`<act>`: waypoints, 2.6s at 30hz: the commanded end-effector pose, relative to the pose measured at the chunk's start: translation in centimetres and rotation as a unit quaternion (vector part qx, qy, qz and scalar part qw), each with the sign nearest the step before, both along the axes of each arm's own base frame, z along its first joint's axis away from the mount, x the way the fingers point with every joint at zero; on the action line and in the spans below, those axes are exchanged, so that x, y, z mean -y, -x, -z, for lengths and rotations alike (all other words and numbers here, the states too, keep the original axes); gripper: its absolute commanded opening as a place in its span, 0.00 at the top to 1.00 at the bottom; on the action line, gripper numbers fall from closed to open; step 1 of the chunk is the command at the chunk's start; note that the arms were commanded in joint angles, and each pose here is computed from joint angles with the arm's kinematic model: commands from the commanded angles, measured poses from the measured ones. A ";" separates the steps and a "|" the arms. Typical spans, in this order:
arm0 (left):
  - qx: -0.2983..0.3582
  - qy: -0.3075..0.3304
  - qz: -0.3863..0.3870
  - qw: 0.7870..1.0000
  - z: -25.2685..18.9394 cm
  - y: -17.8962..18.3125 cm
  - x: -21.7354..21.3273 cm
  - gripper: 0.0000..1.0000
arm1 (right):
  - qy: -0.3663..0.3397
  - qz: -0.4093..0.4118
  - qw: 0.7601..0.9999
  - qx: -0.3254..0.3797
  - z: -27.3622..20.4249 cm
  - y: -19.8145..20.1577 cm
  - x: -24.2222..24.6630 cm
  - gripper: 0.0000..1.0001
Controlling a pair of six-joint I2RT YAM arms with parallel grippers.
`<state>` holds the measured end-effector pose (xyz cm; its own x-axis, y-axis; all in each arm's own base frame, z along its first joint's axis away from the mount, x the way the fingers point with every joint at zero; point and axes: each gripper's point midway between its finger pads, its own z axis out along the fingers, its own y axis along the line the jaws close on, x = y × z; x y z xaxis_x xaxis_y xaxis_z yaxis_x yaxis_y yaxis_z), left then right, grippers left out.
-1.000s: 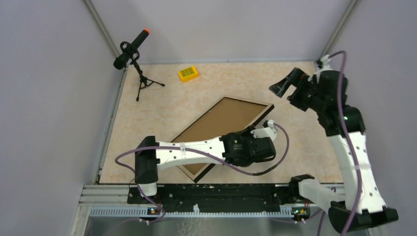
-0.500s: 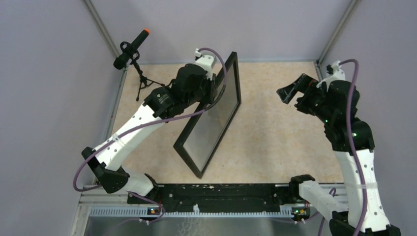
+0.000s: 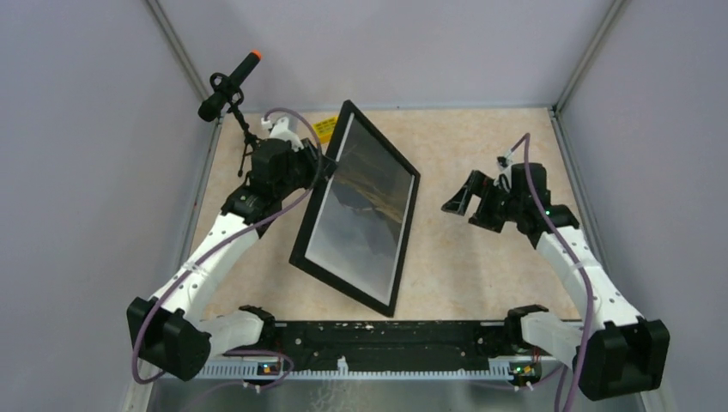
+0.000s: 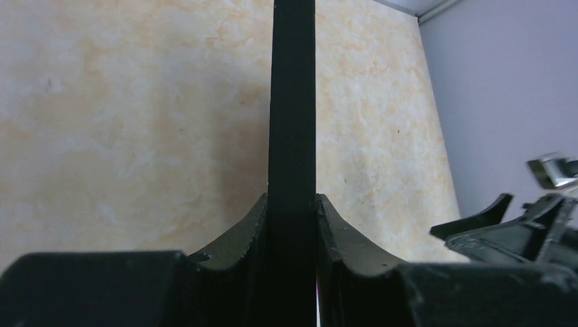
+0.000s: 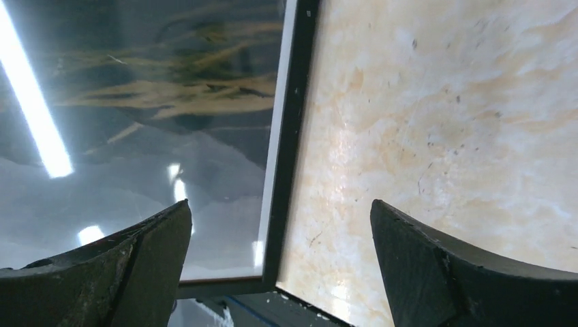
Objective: Put the photo into the frame
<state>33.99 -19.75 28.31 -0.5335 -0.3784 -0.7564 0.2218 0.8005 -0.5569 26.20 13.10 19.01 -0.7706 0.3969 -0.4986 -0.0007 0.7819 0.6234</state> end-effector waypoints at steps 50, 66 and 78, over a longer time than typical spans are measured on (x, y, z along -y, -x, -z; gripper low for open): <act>-0.297 0.138 -0.016 0.945 24.6 11.9 -2.8 0.58 | 0.004 -0.112 0.992 -0.052 18.4 -19.4 -12.3 0.51; -0.320 0.126 -0.037 0.938 24.6 13.9 -1.0 0.37 | 0.023 -0.216 0.976 -0.018 19.2 -20.7 -25.2 0.51; -0.324 0.113 -0.113 0.933 22.6 15.5 -3.5 0.01 | 0.041 -0.272 0.961 0.020 15.0 -19.9 -29.8 0.33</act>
<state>17.89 -18.23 4.97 -0.7994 -0.5859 -0.1326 -0.3277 0.6103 -0.7212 49.57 42.15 4.79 -0.7844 0.0090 -0.6201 -0.4374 0.7008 0.5635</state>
